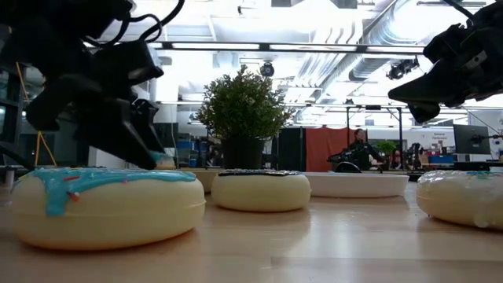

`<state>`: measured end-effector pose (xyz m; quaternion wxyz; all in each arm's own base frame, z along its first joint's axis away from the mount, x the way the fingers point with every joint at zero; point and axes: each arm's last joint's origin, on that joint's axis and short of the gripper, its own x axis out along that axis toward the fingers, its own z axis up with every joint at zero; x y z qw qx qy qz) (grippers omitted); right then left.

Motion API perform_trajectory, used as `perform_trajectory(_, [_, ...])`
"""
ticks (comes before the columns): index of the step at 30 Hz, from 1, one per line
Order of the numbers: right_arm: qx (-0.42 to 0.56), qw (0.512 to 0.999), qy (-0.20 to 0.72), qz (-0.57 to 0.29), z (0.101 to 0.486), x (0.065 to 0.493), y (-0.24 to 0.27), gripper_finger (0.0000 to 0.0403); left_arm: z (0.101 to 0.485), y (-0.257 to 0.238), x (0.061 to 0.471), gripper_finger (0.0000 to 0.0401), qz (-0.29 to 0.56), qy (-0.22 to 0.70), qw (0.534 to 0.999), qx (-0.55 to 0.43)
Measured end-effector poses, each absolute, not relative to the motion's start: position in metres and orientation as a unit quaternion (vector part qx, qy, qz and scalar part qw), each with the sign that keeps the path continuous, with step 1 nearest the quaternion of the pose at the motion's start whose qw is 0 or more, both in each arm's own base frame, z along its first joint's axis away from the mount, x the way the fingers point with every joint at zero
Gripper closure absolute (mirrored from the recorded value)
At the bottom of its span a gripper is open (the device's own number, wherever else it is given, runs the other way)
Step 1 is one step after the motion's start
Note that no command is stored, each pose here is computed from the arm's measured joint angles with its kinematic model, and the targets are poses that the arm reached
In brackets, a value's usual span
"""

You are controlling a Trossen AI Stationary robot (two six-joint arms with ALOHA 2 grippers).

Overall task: Pick & Place donuts
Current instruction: Put the small blue donut on the brown plate

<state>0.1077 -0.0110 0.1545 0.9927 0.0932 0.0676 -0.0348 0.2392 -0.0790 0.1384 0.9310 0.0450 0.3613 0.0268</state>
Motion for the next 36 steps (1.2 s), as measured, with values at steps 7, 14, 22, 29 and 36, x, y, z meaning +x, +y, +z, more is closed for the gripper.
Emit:
perform_trajectory(7, [0.093, 0.993, 0.068, -0.035, 0.1545, 0.1077, -0.0110, 0.0402, 0.1378, -0.0708, 0.2412, 0.0206, 0.043, 0.362, 0.930, 0.039])
perform_trajectory(14, [0.093, 0.993, 0.068, -0.035, 0.1545, 0.1077, -0.0110, 0.0402, 0.1374, -0.0707, 0.2414, 0.0206, 0.025, 0.367, 0.929, 0.030])
perform_trajectory(22, [0.093, 0.993, 0.067, -0.035, 0.1545, 0.1077, -0.0109, 0.0402, 0.1365, -0.0709, 0.2412, 0.0206, 0.021, 0.371, 0.928, 0.029])
perform_trajectory(29, [0.093, 0.993, 0.067, -0.035, 0.1545, 0.1077, -0.0109, 0.0402, 0.1367, -0.0709, 0.2413, 0.0206, 0.022, 0.371, 0.928, 0.029])
perform_trajectory(36, [0.093, 0.993, 0.067, -0.035, 0.1545, 0.1077, -0.0109, 0.0402, 0.1366, -0.0714, 0.2413, 0.0205, 0.015, 0.372, 0.928, 0.026])
